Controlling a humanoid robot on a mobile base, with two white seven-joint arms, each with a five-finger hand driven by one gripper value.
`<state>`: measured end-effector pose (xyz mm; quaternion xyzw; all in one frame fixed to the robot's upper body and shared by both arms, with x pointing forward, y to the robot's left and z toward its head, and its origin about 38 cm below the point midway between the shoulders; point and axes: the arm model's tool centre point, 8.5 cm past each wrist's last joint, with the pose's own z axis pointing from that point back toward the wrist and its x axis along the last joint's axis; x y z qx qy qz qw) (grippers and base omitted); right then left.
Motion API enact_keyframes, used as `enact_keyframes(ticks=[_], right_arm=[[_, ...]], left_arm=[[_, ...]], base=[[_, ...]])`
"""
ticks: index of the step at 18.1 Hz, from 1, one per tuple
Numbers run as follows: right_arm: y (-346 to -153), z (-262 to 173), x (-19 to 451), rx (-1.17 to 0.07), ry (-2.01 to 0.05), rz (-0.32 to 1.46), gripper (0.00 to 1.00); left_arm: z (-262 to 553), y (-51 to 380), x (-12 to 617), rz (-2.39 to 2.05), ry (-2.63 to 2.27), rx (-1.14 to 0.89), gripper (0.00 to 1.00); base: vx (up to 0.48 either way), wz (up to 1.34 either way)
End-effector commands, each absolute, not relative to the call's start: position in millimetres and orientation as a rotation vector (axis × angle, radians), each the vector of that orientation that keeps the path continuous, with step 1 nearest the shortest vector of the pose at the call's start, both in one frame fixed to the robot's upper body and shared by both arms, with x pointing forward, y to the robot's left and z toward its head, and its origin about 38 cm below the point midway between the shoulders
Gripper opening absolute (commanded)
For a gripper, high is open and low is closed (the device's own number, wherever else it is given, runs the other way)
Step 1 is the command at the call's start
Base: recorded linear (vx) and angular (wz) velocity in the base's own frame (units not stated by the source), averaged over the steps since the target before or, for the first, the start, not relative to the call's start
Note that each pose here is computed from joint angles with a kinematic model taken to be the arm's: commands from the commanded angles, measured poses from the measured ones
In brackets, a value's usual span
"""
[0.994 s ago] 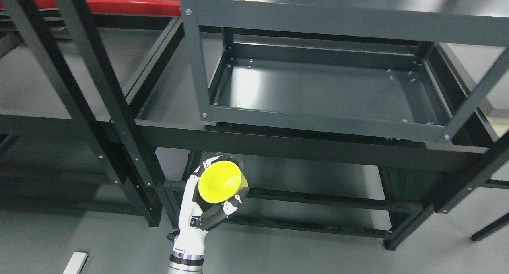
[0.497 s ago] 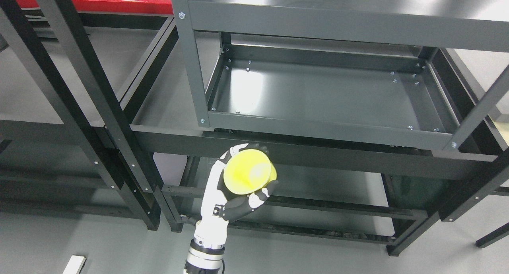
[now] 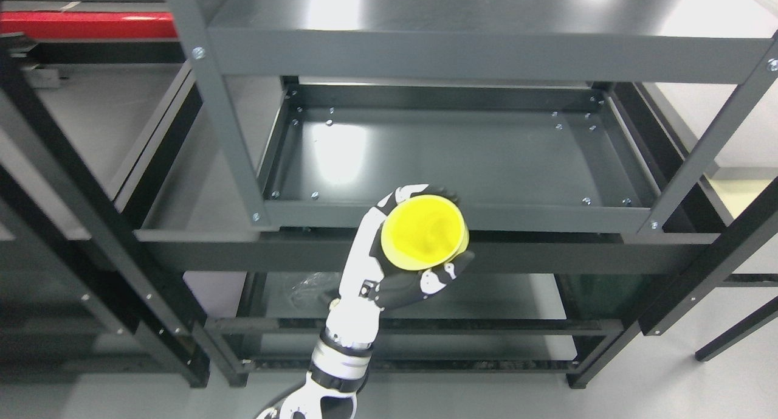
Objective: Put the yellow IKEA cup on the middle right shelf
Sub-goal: 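Raise the held cup up and over onto the upper shelf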
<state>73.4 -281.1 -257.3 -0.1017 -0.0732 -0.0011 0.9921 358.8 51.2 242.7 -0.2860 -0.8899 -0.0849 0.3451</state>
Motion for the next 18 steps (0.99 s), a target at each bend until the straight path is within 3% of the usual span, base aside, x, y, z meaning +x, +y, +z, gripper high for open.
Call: enact_keyframes(ticks=[1, 7, 11, 18], right_arm=[[-290.9, -257.2, 64.4, -0.216, -0.132, -0.008, 0.99], [-290.9, -257.2, 64.4, -0.216, -0.132, -0.008, 0.99], [-290.9, -257.1, 64.9, -0.216, -0.134, -0.008, 0.99], [-290.9, -257.2, 64.4, -0.216, -0.132, -0.008, 0.99]], left_arm=[[297.9, 30.2, 360.0, -0.371, -2.450, -0.835, 0.02], [378.5, 16.8, 359.8, -0.510, -2.635, -0.889, 0.00], [427.7, 6.2, 351.8, -0.528, -2.649, -1.066, 0.00], [492.5, -2.6, 362.0, -0.502, -2.516, -1.093, 0.00]], base=[[0.160, -0.15], [0.188, 0.06], [0.125, 0.13], [0.008, 0.01]])
